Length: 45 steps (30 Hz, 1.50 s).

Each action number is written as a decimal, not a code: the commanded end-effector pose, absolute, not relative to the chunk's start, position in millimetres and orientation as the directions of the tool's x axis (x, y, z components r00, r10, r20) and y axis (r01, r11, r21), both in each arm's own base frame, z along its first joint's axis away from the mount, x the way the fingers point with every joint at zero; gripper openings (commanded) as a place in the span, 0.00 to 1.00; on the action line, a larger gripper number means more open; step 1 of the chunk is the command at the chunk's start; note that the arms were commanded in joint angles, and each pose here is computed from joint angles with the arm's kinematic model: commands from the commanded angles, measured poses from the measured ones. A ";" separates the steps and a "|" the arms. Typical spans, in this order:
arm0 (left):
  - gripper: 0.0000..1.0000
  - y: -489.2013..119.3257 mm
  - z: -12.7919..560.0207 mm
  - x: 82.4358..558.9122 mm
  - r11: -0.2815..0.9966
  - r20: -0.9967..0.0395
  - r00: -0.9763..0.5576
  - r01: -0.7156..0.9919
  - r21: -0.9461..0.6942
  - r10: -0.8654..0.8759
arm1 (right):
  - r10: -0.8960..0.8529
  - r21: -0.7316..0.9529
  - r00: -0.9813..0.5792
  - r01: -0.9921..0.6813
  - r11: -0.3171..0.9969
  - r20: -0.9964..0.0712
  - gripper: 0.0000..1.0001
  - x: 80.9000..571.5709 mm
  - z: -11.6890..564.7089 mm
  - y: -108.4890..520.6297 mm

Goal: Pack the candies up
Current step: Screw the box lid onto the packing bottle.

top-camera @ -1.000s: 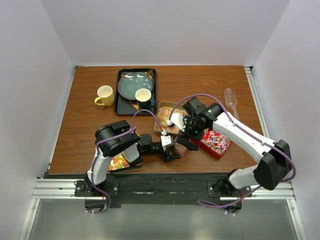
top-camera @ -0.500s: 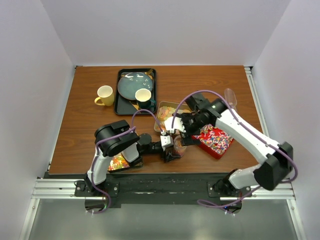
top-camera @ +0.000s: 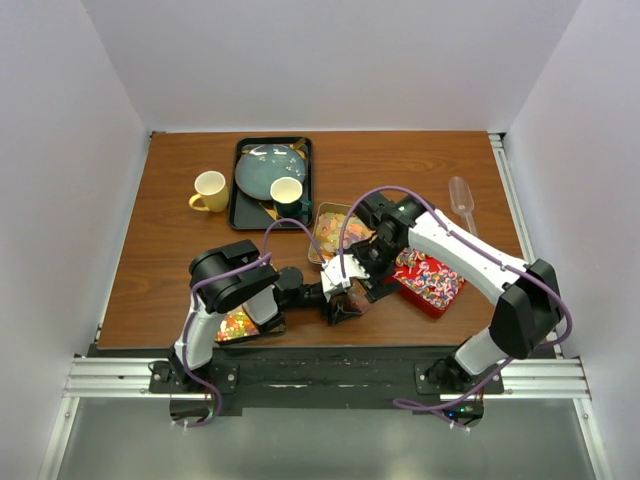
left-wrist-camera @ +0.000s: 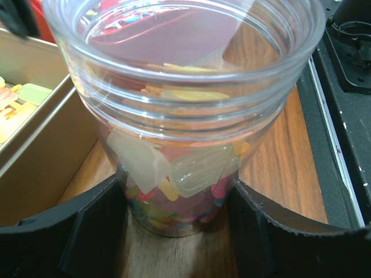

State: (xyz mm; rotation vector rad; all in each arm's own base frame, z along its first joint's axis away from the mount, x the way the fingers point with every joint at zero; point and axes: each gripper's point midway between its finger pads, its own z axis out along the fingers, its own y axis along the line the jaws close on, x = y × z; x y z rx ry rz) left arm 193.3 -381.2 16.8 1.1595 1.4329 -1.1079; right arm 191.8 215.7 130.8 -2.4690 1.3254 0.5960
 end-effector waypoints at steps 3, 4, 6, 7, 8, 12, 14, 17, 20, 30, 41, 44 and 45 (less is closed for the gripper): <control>0.00 -374.9 35.3 201.0 0.145 -1.000 0.004 0.989 0.004 0.004 | -0.706 -0.063 0.502 -0.833 -0.549 -0.500 0.73 194.2 138.0 226.7; 0.00 -374.7 33.8 200.5 0.144 -1.000 -0.001 0.990 0.000 0.008 | -0.711 -0.060 0.496 -0.838 -0.542 -0.499 0.70 194.9 138.0 227.1; 0.00 -374.8 32.9 200.9 0.145 -1.000 -0.002 0.989 -0.001 0.009 | -0.724 -0.042 0.473 -0.849 -0.526 -0.501 0.63 194.7 136.3 227.4; 0.00 -374.6 33.3 201.5 0.147 -1.000 -0.001 0.989 0.000 0.008 | -0.729 -0.037 0.470 -0.851 -0.524 -0.498 0.61 194.9 135.7 227.5; 0.00 -374.6 33.3 201.5 0.147 -1.000 -0.002 0.989 -0.001 0.007 | -0.737 -0.037 0.462 -0.858 -0.513 -0.493 0.59 196.7 134.7 227.4; 0.00 -374.4 34.8 203.0 0.153 -1.000 0.000 0.988 0.001 0.004 | -0.805 -0.005 0.366 -0.912 -0.411 -0.467 0.56 200.0 128.7 222.9; 0.00 -374.1 34.4 202.7 0.153 -1.000 -0.001 0.988 0.000 0.005 | -0.828 -0.003 0.319 -0.934 -0.359 -0.461 0.55 198.9 124.4 219.9; 0.00 -374.0 34.4 203.2 0.156 -1.000 -0.002 0.988 -0.001 0.005 | -0.879 0.032 0.189 -0.974 -0.225 -0.438 0.55 195.7 113.8 212.2; 0.00 -374.0 34.5 204.0 0.157 -1.000 -0.002 0.988 -0.001 0.005 | -0.911 0.056 0.058 -0.995 -0.088 -0.409 0.54 194.7 105.5 205.4; 0.00 -373.3 33.4 205.0 0.159 -1.000 -0.011 0.987 -0.010 0.005 | -0.904 0.068 -0.298 -0.954 0.291 -0.307 0.59 204.8 116.2 193.3; 0.00 -371.5 33.7 205.4 0.156 -1.000 -0.013 0.988 -0.012 0.003 | -0.874 0.007 -0.204 -0.975 0.224 -0.441 0.99 216.9 159.0 195.4; 0.00 -371.4 32.3 205.2 0.153 -1.000 -0.014 0.988 -0.013 0.004 | -0.852 -0.077 0.051 -0.997 -0.012 -0.521 0.99 221.0 169.9 206.2; 0.00 -371.4 32.6 205.3 0.153 -1.000 -0.013 0.988 -0.012 0.003 | -0.835 -0.100 0.118 -0.992 -0.076 -0.537 0.99 220.2 171.8 210.6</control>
